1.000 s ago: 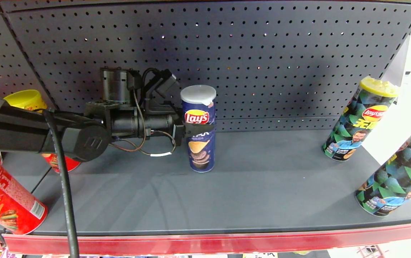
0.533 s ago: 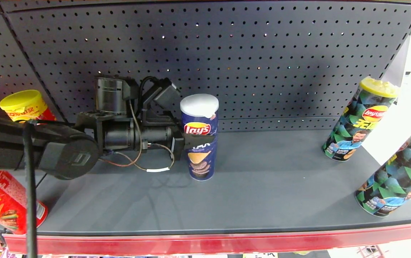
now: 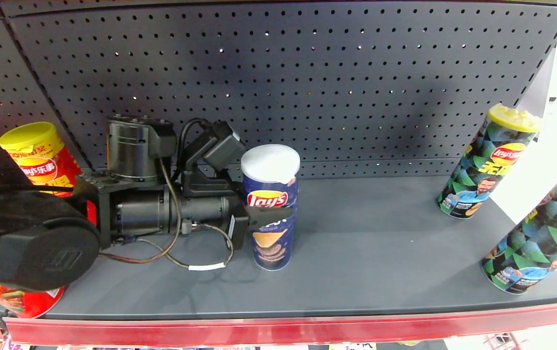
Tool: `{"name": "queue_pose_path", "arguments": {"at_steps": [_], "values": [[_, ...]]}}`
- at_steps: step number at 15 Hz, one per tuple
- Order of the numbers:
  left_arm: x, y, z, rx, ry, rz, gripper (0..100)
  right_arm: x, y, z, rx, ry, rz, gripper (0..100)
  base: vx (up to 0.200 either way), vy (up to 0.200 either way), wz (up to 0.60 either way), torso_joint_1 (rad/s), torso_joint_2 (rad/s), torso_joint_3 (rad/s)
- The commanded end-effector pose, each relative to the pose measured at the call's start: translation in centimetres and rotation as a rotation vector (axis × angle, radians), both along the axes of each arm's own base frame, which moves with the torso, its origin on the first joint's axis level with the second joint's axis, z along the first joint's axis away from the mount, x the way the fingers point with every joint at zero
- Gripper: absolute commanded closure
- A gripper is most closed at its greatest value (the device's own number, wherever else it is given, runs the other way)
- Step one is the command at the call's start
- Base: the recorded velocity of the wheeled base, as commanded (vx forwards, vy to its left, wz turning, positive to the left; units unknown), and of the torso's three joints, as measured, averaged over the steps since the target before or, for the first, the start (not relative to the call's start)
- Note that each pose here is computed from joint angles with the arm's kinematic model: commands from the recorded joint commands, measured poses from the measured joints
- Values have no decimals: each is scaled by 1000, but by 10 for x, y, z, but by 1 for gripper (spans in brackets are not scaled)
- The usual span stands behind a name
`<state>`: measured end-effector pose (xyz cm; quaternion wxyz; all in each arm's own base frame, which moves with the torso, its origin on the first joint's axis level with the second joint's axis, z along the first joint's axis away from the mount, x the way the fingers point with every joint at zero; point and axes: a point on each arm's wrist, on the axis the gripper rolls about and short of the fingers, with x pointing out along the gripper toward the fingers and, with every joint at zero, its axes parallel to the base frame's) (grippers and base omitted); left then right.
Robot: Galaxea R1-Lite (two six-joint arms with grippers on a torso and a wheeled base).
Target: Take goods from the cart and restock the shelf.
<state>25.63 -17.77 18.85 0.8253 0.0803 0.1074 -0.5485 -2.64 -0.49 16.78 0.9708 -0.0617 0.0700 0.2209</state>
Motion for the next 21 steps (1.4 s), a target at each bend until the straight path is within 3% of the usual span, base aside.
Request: {"name": "queue_pose_path", "arguments": {"at_steps": [1,6,8,10,21], "values": [[-18,6,2,2,2,-13,100,0,0,0,0,0,1,100,0,0,0,0,0,0],[-42,28,-3,13,21,9,100,0,0,0,2,-1,0,100,0,0,0,0,0,0],[-47,32,0,4,24,15,100,0,0,0,0,-1,2,100,0,0,0,0,0,0],[-49,34,3,-15,41,28,100,0,0,0,0,-1,2,100,0,0,0,0,0,0],[-56,28,1,-6,49,3,100,-1,0,1,2,-9,1,100,0,0,0,0,0,0]]}}
